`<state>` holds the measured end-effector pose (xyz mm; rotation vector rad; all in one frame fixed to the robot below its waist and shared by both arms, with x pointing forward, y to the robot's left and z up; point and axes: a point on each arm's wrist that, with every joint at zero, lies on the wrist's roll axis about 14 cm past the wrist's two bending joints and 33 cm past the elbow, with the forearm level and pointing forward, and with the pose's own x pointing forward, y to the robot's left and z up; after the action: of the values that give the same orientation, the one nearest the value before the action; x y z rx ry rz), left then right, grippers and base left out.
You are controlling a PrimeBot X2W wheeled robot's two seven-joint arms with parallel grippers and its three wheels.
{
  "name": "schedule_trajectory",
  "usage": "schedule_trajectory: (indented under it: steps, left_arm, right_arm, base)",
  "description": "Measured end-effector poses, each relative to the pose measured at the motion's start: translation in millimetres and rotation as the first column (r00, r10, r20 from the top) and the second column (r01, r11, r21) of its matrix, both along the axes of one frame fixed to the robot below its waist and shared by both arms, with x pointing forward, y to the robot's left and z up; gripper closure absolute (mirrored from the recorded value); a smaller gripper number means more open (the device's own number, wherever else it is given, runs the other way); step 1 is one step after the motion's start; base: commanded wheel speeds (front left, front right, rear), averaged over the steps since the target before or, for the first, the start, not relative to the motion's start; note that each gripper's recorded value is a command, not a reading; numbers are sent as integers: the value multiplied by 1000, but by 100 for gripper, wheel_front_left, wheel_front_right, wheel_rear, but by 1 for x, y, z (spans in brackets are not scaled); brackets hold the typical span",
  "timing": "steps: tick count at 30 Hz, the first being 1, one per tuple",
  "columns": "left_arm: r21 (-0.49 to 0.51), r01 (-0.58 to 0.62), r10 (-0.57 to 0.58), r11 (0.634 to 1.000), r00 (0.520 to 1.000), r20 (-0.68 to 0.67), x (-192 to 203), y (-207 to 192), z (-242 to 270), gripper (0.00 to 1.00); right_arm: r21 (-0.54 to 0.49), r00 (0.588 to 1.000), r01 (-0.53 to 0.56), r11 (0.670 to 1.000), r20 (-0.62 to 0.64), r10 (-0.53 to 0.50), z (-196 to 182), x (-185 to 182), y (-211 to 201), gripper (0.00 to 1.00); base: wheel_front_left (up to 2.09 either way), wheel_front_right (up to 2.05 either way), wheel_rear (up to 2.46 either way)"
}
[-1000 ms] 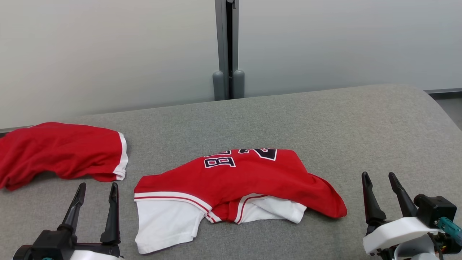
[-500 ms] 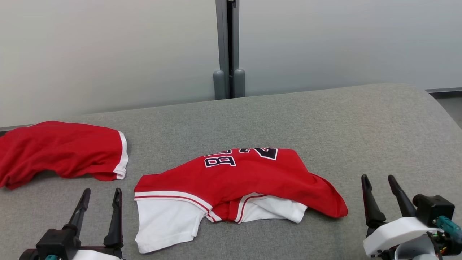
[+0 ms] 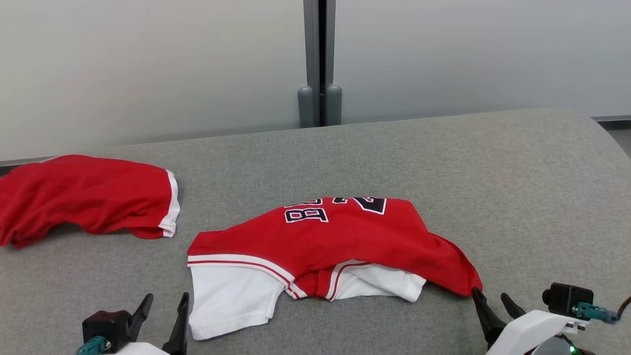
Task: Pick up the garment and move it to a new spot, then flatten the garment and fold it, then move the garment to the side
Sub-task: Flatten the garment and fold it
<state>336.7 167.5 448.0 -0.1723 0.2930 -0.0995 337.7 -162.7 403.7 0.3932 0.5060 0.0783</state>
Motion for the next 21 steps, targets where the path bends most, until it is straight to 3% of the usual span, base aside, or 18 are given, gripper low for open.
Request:
schedule_trajectory:
  steps: [8, 21]
  left_arm:
    - [-2, 23, -23, 1000, 999, -43, 7, -4, -9, 0]
    - [-66, 73, -88, 995, 963, -256, 6, -20, -56, 0]
  right_arm:
    - [77, 998, 27, 997, -60, -22, -10, 13, 4, 0]
    - [120, 994, 39, 992, -108, -26, -28, 26, 13, 0]
  base:
    - [0, 0, 0]
    - [0, 0, 0]
